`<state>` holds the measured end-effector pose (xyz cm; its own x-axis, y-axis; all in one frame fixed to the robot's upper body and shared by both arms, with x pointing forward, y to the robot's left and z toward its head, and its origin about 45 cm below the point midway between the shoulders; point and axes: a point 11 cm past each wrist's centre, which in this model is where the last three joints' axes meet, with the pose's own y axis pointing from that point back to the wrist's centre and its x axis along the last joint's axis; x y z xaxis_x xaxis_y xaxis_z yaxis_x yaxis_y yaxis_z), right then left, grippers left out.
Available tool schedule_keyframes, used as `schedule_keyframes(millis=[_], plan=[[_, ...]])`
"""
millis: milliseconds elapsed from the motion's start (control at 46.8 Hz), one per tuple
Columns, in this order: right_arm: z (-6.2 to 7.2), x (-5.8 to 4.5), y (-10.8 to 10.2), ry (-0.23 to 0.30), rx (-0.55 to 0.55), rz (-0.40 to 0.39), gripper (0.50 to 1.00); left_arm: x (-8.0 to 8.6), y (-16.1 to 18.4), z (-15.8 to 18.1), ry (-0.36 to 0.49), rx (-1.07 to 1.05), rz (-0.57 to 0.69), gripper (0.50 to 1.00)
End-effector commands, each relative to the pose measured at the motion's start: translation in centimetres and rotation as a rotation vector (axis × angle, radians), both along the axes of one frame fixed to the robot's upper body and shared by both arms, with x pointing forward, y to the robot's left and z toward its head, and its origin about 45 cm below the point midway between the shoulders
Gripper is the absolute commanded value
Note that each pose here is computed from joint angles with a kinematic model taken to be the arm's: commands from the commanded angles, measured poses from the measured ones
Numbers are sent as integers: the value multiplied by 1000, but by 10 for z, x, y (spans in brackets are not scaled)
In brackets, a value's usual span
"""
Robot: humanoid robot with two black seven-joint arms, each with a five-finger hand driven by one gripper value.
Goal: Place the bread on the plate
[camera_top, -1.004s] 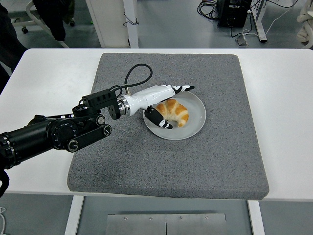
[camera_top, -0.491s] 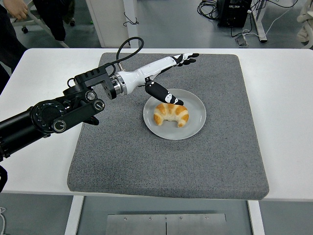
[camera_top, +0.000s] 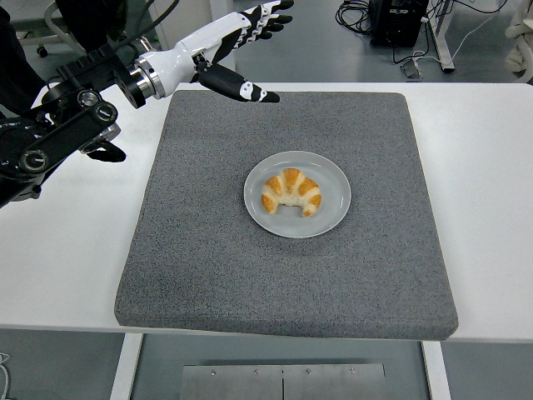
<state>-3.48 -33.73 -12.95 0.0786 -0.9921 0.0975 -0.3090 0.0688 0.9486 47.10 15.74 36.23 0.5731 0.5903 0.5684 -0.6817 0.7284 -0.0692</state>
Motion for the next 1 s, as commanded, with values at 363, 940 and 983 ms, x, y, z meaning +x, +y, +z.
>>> schedule_keyframes(millis=[363,940,983], plan=[[0,0,0,0,0,0,1000,13,40,24,109,-293,121,969],[0,0,0,0,0,0,1000,31,95,6,243,-545,334,969],[0,0,0,0,0,0,1000,34,102,3,250,-558,359,969]])
